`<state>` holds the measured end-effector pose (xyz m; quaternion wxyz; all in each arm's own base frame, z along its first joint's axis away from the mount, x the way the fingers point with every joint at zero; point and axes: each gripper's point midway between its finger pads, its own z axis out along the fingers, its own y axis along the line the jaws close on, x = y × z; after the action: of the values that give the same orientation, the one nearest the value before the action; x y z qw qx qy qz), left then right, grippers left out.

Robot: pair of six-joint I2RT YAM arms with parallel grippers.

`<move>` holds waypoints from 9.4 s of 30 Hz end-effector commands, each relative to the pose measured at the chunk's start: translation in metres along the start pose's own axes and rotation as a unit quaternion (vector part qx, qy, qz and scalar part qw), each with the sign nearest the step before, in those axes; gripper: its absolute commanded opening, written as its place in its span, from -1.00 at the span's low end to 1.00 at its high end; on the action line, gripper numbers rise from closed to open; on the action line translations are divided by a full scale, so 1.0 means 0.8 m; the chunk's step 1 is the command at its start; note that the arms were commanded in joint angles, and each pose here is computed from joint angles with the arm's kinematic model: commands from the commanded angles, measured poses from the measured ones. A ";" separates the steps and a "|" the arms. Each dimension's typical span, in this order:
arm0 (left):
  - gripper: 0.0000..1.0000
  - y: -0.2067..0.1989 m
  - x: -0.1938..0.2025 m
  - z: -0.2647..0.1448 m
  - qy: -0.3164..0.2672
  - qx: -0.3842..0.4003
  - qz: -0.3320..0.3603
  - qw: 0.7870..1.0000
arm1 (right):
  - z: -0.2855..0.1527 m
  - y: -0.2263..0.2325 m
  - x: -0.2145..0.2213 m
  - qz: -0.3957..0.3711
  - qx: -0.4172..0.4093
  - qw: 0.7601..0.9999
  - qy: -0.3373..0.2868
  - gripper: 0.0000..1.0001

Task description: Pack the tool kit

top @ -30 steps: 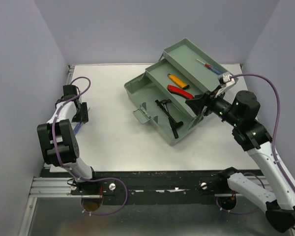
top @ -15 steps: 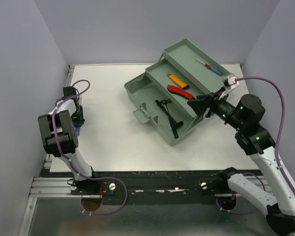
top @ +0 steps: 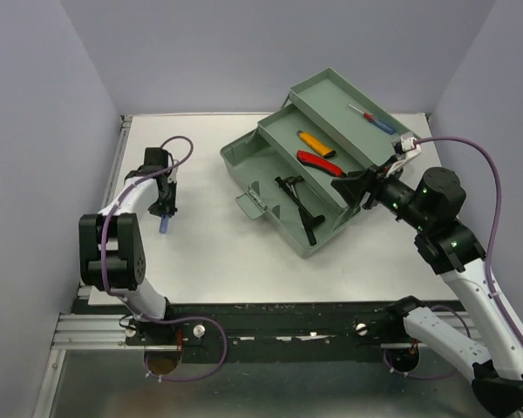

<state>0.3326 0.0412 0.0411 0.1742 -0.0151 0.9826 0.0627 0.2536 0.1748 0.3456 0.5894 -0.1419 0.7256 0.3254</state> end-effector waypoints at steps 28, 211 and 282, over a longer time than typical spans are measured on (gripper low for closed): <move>-1.00 -0.366 -0.008 -0.351 -0.283 0.592 0.161 0.737 | 0.133 0.063 0.072 0.118 0.013 0.993 0.029 0.22; -0.23 -0.294 -0.145 -0.083 -0.107 0.403 -0.022 0.909 | 0.157 -0.309 -0.037 -0.086 0.082 0.976 0.184 -0.99; 0.99 -0.264 -0.206 -0.277 -0.312 0.439 -0.040 0.842 | 0.226 -0.105 0.136 -0.210 0.228 0.921 0.236 -0.99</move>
<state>0.4163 -0.1899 0.2696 0.4498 0.0439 0.8015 -0.3915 0.4268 0.2290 0.2522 0.5337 -0.1825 0.8254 -0.0235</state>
